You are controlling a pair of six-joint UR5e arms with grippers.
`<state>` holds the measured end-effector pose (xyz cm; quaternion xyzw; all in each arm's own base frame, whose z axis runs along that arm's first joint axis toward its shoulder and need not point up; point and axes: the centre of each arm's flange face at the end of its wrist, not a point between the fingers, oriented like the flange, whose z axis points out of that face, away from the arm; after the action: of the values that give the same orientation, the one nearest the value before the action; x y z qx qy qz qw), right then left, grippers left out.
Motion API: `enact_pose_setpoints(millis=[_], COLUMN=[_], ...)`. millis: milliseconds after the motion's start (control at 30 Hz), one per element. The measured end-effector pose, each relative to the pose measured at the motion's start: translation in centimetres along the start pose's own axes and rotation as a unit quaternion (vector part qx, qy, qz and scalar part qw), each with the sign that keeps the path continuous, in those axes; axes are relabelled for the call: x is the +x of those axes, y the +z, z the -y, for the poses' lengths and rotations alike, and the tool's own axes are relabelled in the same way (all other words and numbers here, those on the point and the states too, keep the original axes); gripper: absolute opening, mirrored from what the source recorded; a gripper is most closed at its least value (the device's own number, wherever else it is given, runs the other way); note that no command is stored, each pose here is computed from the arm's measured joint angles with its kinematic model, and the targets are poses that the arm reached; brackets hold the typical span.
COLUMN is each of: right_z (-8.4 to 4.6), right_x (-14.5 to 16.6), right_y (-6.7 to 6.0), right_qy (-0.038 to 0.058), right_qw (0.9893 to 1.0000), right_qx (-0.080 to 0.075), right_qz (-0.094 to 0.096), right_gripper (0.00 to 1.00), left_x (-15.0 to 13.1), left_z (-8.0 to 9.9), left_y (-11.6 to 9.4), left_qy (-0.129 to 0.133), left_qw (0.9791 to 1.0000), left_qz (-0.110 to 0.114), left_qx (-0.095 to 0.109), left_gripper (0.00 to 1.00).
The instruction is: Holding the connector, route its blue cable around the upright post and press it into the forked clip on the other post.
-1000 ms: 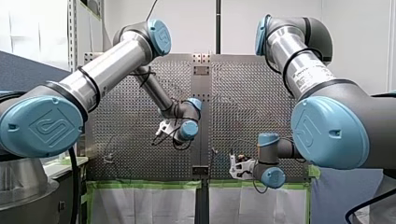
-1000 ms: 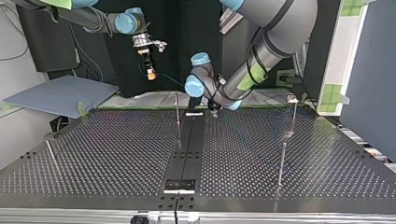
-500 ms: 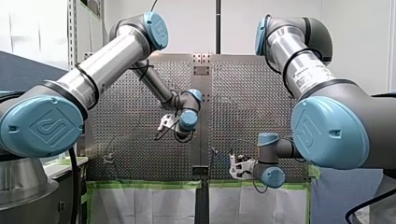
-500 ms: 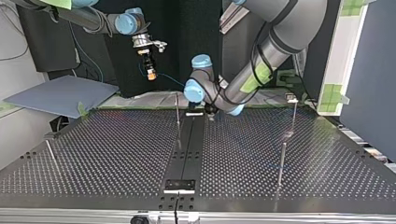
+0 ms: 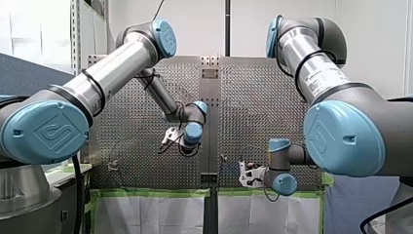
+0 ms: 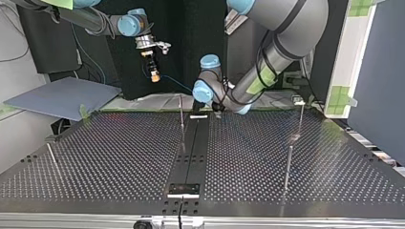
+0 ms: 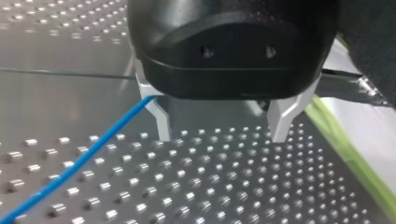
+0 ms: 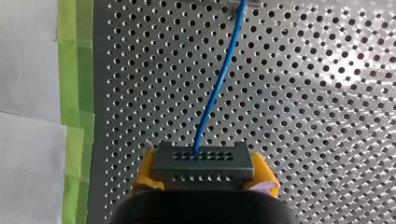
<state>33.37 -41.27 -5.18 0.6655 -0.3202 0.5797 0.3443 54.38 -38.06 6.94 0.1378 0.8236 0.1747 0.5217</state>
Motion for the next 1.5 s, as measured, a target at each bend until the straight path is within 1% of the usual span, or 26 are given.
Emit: enact_pose_setpoints(millis=[233, 333, 500, 700, 900, 1000, 1100, 1167, 1300, 1367, 1500], right_z=[0.0, -0.2, -0.3, -0.5, -0.7, -0.9, -1.3, -1.6, -2.0, -2.3, -2.8], right_x=[0.0, -0.1, -0.1, -0.1, 0.0, 0.0, 0.3, 0.4, 0.4, 0.4, 0.4], right_y=[0.1, 0.0, 0.1, 0.2, 0.3, 0.6, 1.3, 1.7, 2.0, 2.0, 2.1], right_qy=[-0.0008, -0.0006, -0.0003, 0.0003, 0.0027, 0.0010, -0.0005, 0.0001, 0.0014, 0.0019, 0.0024], right_qw=[1.0000, 1.0000, 1.0000, 1.0000, 1.0000, 1.0000, 1.0000, 0.9999, 0.9998, 0.9998, 0.9998], right_qx=[0.001, 0.001, 0.000, -0.001, -0.003, -0.004, -0.006, -0.007, -0.010, -0.012, -0.015], right_qz=[0.003, 0.005, 0.007, 0.008, 0.007, 0.007, 0.007, 0.009, 0.014, 0.015, 0.016], right_gripper=[0.00, 0.00, 0.00, 0.00, 0.00, 0.00, 0.00, 0.00, 0.00, 0.00, 0.00], left_x=[3.3, 4.3, 4.9, 5.3, 6.1, 6.3, 6.7, 7.2, 8.3, 9.0, 9.4], left_z=[1.5, 2.0, 2.3, 2.7, 3.2, 3.6, 4.0, 4.4, 5.5, 6.1, 6.7], left_y=[1.2, 1.4, 1.5, 1.3, 0.9, 0.6, 0.4, 0.5, 1.0, 1.3, 1.6], left_qy=[0.002, 0.000, -0.008, -0.009, -0.018, -0.022, -0.027, -0.031, -0.043, -0.053, -0.073], left_qw=[0.9998, 0.9997, 0.9995, 0.9991, 0.9982, 0.9979, 0.9974, 0.9970, 0.9954, 0.9941, 0.9914], left_qz=[-0.014, -0.015, -0.009, -0.008, -0.006, -0.004, -0.001, -0.002, 0.000, 0.002, 0.009], left_qx=[0.014, 0.020, 0.028, 0.040, 0.056, 0.061, 0.066, 0.071, 0.085, 0.094, 0.108], left_gripper=[1.00, 1.00, 1.00, 1.00, 1.00, 1.00, 1.00, 1.00, 1.00, 1.00, 1.00])
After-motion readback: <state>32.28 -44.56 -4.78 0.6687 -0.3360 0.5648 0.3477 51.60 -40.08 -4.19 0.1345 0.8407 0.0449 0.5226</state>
